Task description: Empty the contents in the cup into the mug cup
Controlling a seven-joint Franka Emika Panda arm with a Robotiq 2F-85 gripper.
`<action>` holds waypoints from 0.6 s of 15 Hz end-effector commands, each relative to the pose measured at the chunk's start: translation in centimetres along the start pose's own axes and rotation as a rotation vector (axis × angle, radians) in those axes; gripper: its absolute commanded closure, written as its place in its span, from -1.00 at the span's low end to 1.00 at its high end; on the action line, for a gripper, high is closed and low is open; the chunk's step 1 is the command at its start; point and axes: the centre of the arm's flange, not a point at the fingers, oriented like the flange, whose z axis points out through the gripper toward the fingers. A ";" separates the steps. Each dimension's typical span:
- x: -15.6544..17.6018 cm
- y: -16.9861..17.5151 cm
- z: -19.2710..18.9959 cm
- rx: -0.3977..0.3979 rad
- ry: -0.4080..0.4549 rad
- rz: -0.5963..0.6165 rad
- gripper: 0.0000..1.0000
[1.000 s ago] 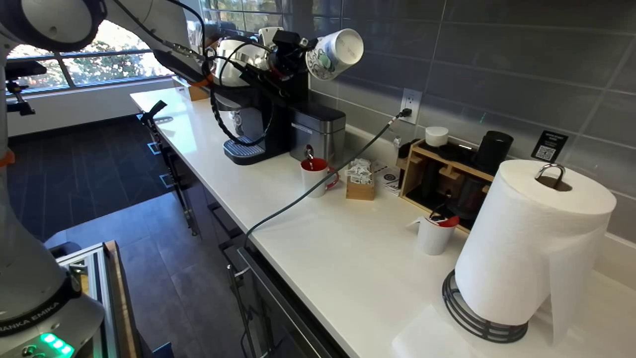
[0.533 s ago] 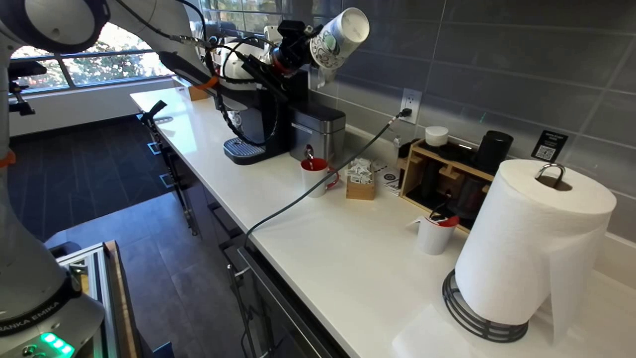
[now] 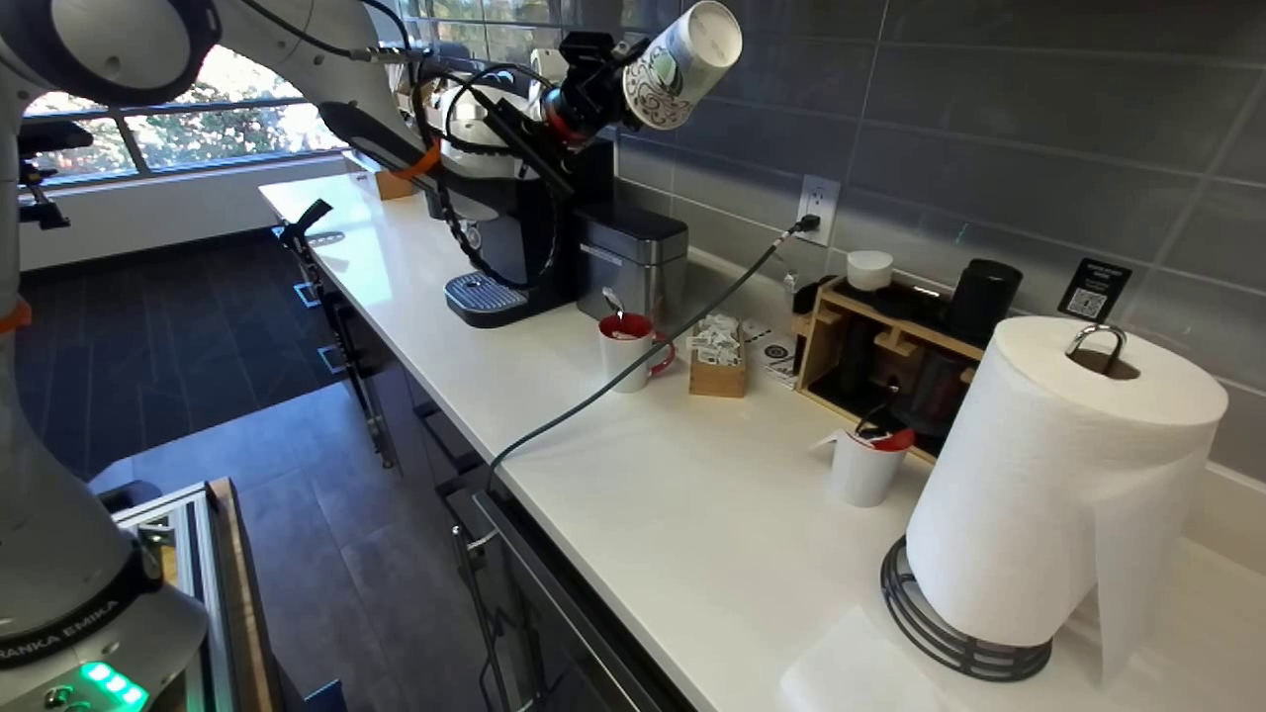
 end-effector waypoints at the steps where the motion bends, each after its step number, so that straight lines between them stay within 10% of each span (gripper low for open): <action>1: 0.4 -0.6 -0.2 0.105 -0.036 -0.018 0.98; 9: -4.1 -2.7 0.5 0.514 -0.207 -0.006 0.98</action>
